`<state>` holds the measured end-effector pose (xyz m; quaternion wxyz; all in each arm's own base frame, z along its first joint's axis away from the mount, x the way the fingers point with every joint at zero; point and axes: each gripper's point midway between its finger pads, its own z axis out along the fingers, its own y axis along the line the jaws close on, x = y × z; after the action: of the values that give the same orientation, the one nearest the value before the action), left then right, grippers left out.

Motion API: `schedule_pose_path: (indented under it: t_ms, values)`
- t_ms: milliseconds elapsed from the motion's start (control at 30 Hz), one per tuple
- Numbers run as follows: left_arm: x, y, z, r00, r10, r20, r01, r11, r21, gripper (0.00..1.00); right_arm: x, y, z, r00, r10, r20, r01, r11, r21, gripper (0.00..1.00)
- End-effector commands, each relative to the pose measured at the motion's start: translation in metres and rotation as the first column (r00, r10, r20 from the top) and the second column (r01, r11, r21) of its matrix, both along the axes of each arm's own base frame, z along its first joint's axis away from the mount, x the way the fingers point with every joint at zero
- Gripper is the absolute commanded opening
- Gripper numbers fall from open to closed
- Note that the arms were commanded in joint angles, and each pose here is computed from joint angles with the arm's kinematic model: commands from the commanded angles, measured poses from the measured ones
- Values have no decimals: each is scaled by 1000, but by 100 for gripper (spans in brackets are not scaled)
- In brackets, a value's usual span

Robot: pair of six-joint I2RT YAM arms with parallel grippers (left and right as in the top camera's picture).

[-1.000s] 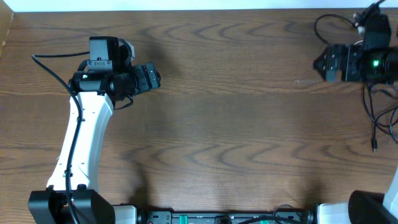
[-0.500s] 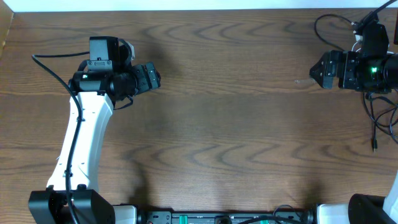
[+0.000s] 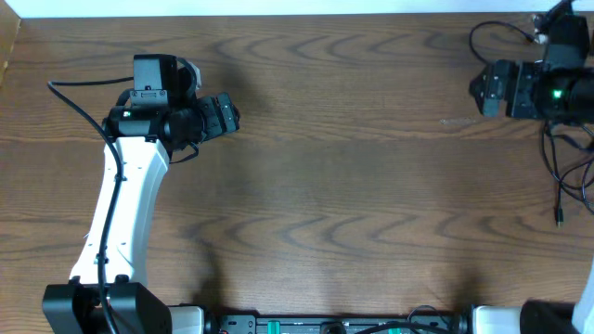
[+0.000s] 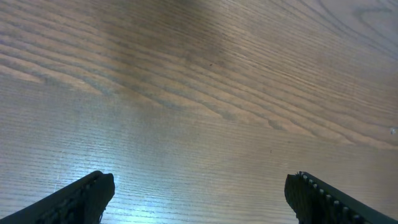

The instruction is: Untangle cables

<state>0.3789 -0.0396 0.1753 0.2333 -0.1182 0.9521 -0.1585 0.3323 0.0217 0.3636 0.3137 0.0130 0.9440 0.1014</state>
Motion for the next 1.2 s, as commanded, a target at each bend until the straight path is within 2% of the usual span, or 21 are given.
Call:
schedule_pose_path:
  t_ms: [0, 100, 267, 633, 900, 1167]
  values:
    - [0, 1, -2, 1000, -6, -4, 6, 1000, 10, 95, -13, 5, 12, 994, 40, 101, -32, 996, -83, 99]
    - [0, 1, -2, 1000, -6, -4, 6, 1000, 10, 94, -14, 11, 9, 977, 89, 194, -68, 991, -113, 99]
    - [0, 1, -2, 1000, -6, -4, 6, 1000, 10, 94, -23, 9, -15, 943, 84, 321, -47, 991, -122, 99]
    - [0, 1, -2, 1000, -6, -4, 6, 1000, 10, 94, -63, 9, -107, 834, 79, 546, -21, 993, -112, 99]
    - [0, 1, -2, 1000, -6, -4, 6, 1000, 10, 94, -83, 9, -161, 755, 77, 652, -6, 994, -110, 99]
    - [0, 1, -2, 1000, -6, -4, 6, 1000, 10, 94, -88, 9, -191, 689, 73, 721, 5, 994, -105, 99]
